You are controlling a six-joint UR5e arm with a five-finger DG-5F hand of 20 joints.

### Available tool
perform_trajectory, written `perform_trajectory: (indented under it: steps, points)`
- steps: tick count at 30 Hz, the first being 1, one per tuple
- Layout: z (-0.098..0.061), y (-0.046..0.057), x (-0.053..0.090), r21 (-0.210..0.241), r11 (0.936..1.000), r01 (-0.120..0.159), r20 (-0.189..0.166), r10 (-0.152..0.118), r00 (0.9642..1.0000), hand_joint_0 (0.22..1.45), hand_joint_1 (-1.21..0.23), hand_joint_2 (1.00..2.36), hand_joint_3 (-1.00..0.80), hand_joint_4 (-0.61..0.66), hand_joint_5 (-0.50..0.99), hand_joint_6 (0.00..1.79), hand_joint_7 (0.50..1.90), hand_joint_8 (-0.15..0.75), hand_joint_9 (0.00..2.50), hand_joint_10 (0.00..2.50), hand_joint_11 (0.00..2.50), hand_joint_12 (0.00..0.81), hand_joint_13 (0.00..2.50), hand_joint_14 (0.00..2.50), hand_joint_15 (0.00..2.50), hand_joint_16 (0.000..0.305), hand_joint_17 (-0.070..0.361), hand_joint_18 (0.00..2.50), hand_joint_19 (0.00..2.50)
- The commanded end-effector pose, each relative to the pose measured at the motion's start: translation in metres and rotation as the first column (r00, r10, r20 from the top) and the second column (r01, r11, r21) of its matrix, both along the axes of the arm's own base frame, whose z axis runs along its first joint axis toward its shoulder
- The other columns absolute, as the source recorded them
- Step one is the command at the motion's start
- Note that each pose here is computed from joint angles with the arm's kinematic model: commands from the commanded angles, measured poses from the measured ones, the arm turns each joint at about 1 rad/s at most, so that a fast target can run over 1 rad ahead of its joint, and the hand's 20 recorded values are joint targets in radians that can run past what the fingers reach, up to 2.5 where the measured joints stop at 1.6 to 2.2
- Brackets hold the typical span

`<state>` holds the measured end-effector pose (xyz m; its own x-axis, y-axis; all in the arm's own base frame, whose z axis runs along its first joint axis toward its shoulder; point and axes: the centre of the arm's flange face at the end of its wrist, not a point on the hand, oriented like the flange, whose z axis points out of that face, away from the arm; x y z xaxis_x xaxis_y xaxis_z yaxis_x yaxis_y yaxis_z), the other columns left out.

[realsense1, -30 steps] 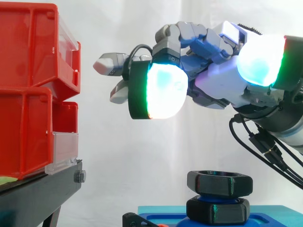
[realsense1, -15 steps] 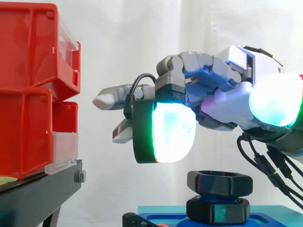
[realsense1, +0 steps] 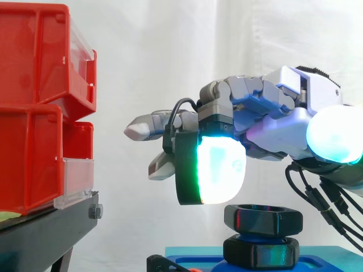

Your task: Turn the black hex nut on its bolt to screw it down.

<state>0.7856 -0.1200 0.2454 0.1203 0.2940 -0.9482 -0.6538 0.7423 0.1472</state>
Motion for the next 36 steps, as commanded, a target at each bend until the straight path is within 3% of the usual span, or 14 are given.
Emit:
perform_trajectory:
  steps: [1,30,36]
  points:
    - [-0.0002,-0.0028,-0.0007,-0.002,1.0,0.001,0.0,-0.001,1.0,0.44,-0.31,1.0,-0.5,0.14,-0.14,0.57,1.16,0.214,0.63,0.01,0.28,0.127,0.35,0.01,0.14,0.014,0.031,0.0,0.34]
    - [-0.002,-0.0116,-0.0044,-0.011,0.9999,-0.008,-0.006,0.007,1.0,0.44,-0.32,1.0,-0.5,0.13,-0.14,0.57,1.15,0.213,0.63,0.01,0.28,0.124,0.35,0.0,0.13,0.013,0.03,0.0,0.35]
    - [-0.0009,-0.0049,-0.0022,-0.011,0.9999,-0.012,0.01,0.012,0.9999,0.44,-0.32,1.0,-0.5,0.13,-0.14,0.55,1.18,0.213,0.63,0.01,0.28,0.125,0.35,0.0,0.13,0.013,0.03,0.0,0.34]
